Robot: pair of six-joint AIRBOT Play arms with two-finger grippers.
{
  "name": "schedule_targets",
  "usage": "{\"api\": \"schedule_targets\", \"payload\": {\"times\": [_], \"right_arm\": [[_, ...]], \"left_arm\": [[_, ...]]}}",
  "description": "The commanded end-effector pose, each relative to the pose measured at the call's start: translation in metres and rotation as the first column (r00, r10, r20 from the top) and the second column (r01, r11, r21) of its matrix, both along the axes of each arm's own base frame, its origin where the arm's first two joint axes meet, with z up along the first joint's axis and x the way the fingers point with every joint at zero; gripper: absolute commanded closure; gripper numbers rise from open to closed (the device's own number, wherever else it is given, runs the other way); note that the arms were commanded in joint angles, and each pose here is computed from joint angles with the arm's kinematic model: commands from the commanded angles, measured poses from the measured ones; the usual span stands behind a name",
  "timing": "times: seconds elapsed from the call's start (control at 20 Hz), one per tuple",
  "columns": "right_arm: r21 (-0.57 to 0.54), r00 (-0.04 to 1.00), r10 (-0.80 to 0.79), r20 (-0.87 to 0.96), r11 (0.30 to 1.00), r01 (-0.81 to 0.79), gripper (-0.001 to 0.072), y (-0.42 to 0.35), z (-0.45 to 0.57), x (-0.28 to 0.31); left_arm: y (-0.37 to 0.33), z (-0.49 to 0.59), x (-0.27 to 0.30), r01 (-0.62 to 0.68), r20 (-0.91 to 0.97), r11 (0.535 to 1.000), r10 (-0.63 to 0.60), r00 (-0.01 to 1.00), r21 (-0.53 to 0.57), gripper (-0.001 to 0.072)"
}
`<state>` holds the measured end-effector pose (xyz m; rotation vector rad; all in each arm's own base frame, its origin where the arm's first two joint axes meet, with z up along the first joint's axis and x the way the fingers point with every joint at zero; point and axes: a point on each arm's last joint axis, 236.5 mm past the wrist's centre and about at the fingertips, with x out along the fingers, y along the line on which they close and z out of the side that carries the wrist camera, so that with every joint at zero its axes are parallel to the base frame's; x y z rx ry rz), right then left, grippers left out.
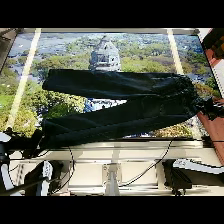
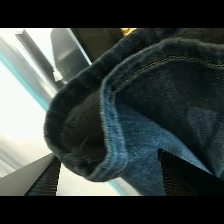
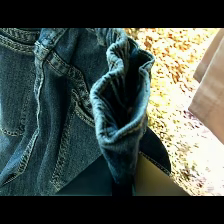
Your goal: Fold the clothes and pants, and hang the long-sleeved shirts on hangers.
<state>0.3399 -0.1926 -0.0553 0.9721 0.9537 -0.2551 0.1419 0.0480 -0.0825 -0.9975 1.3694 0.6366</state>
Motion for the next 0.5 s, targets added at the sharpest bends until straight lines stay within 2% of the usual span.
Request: {"api": "schedule_targets", "payload": {"times": [0.0, 0.45], "right_arm": [[0.003, 1.0, 0.003, 0.0, 1.0, -0.003, 0.0656, 0.001, 0.001, 0.0], [0.002, 1.0, 0.003, 0.0, 1.0, -0.003, 0.0656, 0.001, 0.0, 0.0]], "left_arm": [[0.001, 0.001, 0.007, -0.011, 0.028, 1.0, 0.011, 1.0, 0.003, 0.0004], [-0.014, -0.011, -0.005, 0.004, -0.004, 0.999, -0.004, 1.0, -0.049, 0.0014]]}}
